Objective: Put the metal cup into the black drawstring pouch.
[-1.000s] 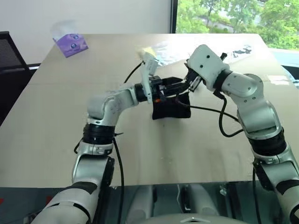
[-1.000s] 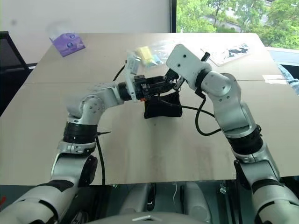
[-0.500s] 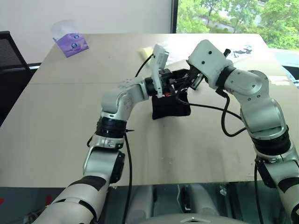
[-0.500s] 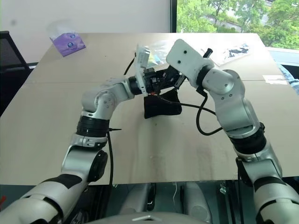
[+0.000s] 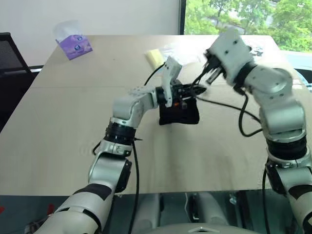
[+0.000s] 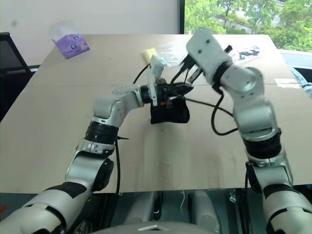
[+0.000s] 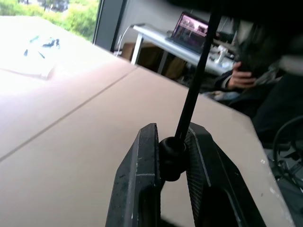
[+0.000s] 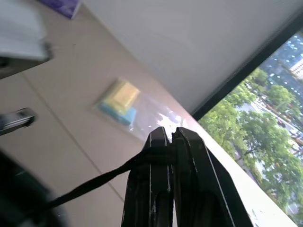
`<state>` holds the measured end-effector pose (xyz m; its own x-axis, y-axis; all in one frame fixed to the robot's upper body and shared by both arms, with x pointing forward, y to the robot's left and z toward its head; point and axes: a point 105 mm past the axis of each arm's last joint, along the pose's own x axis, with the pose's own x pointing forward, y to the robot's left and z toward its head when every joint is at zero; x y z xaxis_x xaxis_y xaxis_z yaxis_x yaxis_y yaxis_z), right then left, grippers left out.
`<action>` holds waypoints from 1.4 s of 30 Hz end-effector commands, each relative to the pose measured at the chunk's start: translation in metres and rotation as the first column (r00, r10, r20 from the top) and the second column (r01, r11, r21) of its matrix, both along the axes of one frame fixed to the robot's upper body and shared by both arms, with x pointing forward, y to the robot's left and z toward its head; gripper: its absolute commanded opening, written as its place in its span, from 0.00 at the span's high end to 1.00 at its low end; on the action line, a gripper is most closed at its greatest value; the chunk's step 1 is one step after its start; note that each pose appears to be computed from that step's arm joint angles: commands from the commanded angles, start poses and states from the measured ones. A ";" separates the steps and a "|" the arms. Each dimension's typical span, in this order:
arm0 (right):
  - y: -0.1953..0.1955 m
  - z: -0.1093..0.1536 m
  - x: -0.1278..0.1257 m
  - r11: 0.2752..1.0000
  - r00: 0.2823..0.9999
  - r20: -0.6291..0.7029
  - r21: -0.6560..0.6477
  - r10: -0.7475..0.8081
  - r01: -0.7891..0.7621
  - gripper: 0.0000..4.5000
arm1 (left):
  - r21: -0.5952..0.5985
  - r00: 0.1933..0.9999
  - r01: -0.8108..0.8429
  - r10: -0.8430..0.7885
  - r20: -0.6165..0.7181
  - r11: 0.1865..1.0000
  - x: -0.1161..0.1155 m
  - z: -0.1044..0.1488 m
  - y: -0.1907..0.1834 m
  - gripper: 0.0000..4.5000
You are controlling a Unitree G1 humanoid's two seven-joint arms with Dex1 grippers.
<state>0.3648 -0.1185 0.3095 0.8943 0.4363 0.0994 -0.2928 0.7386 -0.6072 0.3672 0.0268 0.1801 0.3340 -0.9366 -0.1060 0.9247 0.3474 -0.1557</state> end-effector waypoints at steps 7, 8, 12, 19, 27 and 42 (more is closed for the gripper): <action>-0.132 -0.027 0.016 0.927 0.932 -0.069 0.100 -0.355 0.361 1.00 | 0.167 0.994 -0.107 0.110 -0.014 0.980 0.003 -0.047 0.038 0.96; -0.132 -0.037 0.016 0.930 0.933 -0.090 0.087 -0.348 0.356 1.00 | 0.170 0.993 -0.118 0.119 0.002 0.978 0.004 -0.046 0.038 0.96; -0.111 -0.071 0.014 0.954 0.957 -0.196 0.167 -0.216 0.249 1.00 | 0.134 0.989 -0.142 0.135 0.062 0.981 0.006 -0.038 0.027 0.96; -0.095 -0.142 -0.024 0.984 0.943 -0.329 0.148 -0.049 0.103 0.65 | -0.040 0.972 -0.186 0.190 0.139 0.982 -0.007 0.005 0.017 0.26; -0.110 -0.161 -0.096 0.982 0.933 -0.361 0.178 0.000 0.068 0.02 | -0.095 0.847 -0.484 0.493 0.198 0.870 -0.039 0.022 0.094 0.00; -0.105 -0.158 -0.148 0.955 0.965 -0.263 0.287 0.009 0.069 0.02 | -0.083 0.696 -0.693 0.695 0.179 0.716 -0.113 -0.038 0.179 0.00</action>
